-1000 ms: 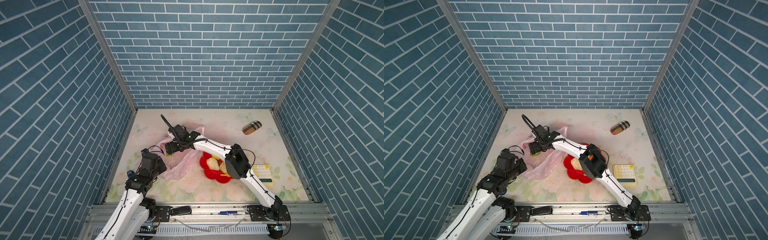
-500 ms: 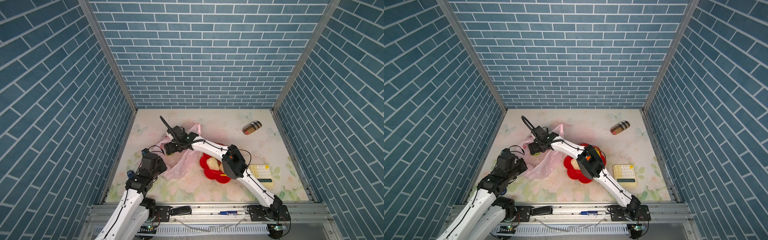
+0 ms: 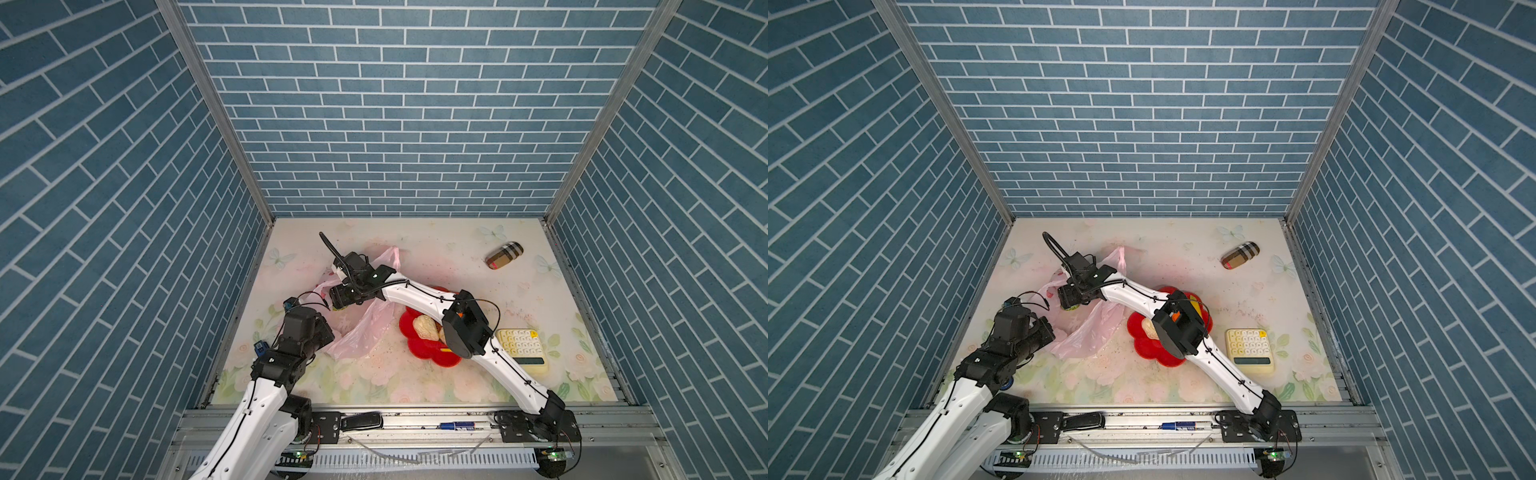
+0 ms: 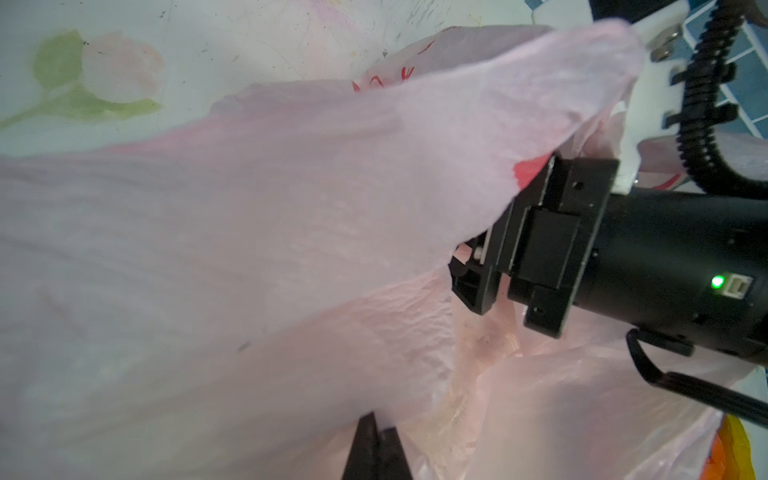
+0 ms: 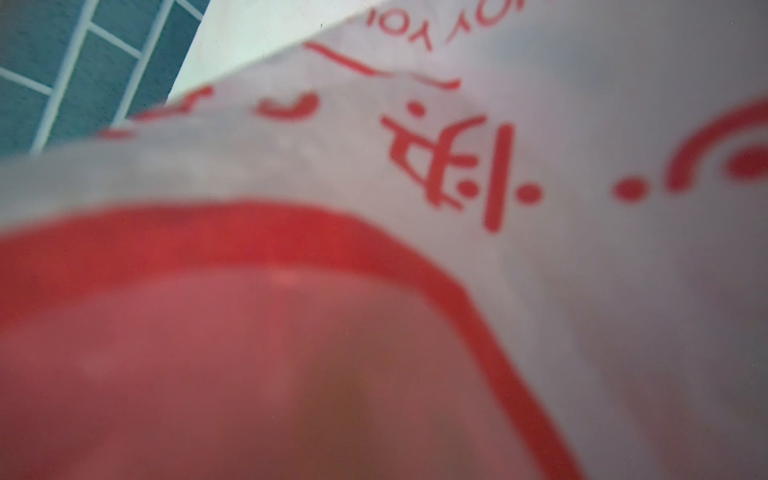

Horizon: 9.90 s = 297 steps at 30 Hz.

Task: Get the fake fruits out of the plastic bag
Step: 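Close the right gripper on the green fruit inside the bag, then lift the green fruit out of the bag and carry it over the red plate, then lower the green fruit onto the red plate and open the right gripper, then move the right gripper back over the bag and lower it inside, then reach the right gripper toward the red fruit while the left holds the bag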

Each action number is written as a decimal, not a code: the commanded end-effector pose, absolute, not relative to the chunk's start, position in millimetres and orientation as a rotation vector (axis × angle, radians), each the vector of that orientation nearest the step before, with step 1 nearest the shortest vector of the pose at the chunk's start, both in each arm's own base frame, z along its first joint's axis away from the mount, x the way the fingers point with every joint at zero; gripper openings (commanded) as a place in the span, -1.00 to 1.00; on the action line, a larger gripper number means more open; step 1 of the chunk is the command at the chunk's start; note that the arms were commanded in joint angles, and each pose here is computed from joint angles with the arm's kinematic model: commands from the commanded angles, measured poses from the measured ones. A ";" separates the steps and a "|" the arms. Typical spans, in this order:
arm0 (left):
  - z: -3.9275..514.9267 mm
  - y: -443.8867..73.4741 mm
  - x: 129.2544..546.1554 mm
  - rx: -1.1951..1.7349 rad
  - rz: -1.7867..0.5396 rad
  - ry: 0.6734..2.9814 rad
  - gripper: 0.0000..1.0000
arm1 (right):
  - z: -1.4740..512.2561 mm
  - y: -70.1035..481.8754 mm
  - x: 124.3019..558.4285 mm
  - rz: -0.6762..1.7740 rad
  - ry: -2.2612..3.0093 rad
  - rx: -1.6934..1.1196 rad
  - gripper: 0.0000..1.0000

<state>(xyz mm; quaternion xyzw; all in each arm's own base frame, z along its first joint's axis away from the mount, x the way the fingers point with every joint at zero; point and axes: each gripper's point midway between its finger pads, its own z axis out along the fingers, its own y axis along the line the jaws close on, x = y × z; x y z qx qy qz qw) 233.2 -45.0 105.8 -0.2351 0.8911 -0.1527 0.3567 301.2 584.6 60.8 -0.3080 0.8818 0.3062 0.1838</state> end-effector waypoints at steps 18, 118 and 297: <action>128.9 -39.9 249.3 -0.607 -0.385 2.198 -0.95 | 136.1 555.1 264.6 0.936 2.441 -0.903 -0.13; 132.0 -55.5 276.3 -0.546 -0.446 2.193 -0.95 | 73.2 305.8 161.1 0.294 2.770 -0.806 0.06; 104.6 -56.9 269.5 -0.602 -0.479 2.214 -0.95 | 173.4 516.7 357.1 0.802 2.155 -0.643 -0.83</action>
